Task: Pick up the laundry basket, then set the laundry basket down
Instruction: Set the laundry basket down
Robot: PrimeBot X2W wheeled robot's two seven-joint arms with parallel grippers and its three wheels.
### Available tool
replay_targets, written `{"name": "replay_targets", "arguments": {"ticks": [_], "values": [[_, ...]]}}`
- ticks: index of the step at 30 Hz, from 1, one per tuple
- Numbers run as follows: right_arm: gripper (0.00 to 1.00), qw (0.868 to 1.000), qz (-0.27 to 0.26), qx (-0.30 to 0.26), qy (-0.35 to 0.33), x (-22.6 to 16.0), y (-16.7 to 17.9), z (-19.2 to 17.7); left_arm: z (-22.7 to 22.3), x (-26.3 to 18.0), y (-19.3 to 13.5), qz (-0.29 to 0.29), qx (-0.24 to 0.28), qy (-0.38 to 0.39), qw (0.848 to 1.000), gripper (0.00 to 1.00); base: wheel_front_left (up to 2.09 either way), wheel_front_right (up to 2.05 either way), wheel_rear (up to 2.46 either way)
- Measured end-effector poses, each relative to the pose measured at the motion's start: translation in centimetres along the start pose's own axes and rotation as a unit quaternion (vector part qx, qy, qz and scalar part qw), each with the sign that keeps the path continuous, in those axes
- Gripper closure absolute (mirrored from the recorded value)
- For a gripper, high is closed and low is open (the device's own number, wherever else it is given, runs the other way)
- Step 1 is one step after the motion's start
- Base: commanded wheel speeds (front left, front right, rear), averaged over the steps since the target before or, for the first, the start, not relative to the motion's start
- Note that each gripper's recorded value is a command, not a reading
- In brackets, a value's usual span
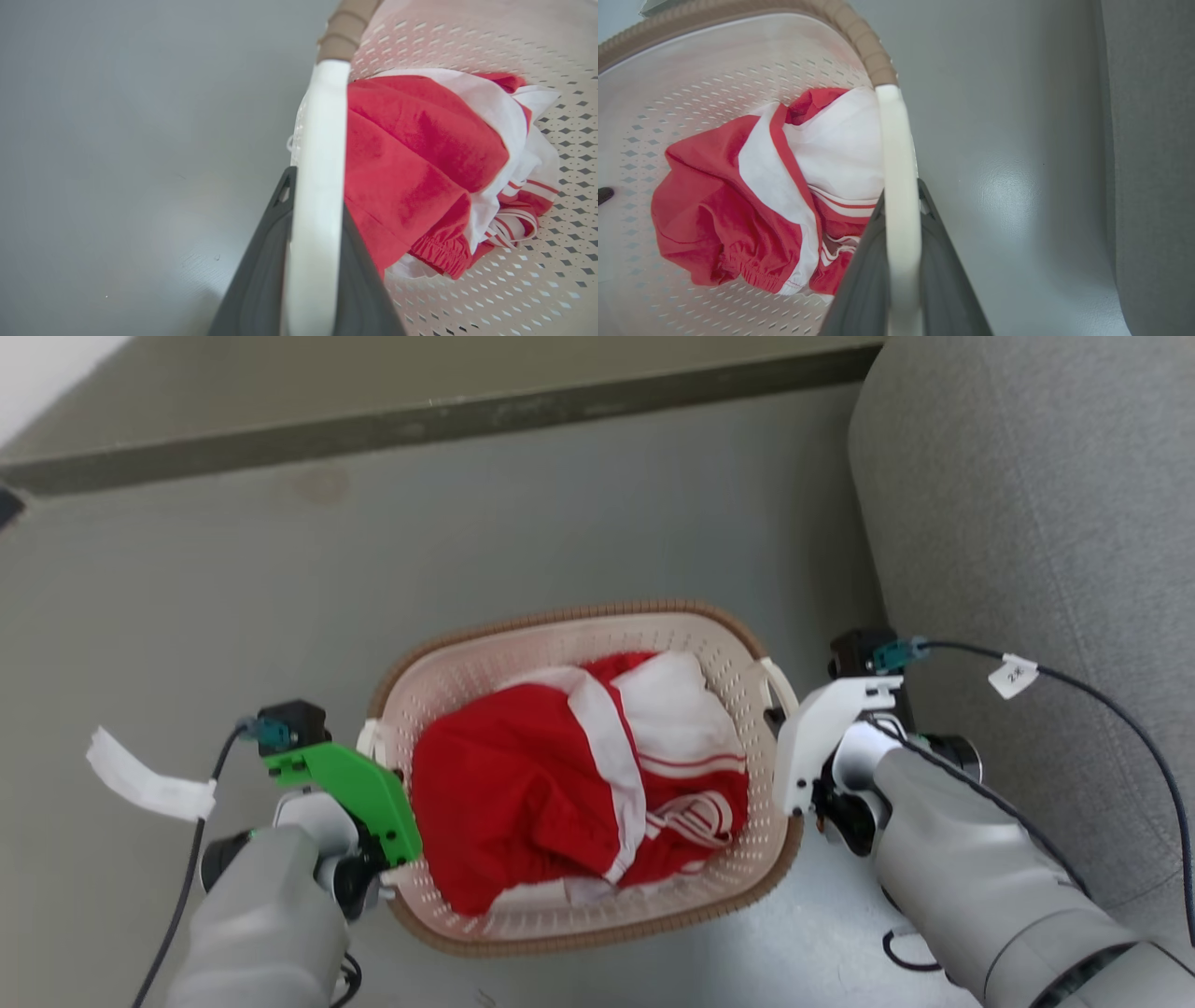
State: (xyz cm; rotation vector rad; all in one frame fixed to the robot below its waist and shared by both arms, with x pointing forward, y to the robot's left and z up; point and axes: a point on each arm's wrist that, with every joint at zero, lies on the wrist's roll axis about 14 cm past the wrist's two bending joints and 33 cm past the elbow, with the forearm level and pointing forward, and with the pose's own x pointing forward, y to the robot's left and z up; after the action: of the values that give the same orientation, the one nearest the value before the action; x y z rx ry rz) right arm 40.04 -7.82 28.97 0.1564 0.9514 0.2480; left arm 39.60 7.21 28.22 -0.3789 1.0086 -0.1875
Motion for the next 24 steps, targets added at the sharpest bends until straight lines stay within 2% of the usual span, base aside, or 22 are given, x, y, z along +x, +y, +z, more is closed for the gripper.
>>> {"name": "replay_targets", "arguments": {"ticks": [24], "values": [[1.0, 1.0, -0.009, 0.001, -0.008, 8.7, -2.6, 3.1, 4.3, 8.6, 2.0, 0.002, 0.009, -0.018, 1.0, 1.0, 0.0, 0.0, 0.0]]}}
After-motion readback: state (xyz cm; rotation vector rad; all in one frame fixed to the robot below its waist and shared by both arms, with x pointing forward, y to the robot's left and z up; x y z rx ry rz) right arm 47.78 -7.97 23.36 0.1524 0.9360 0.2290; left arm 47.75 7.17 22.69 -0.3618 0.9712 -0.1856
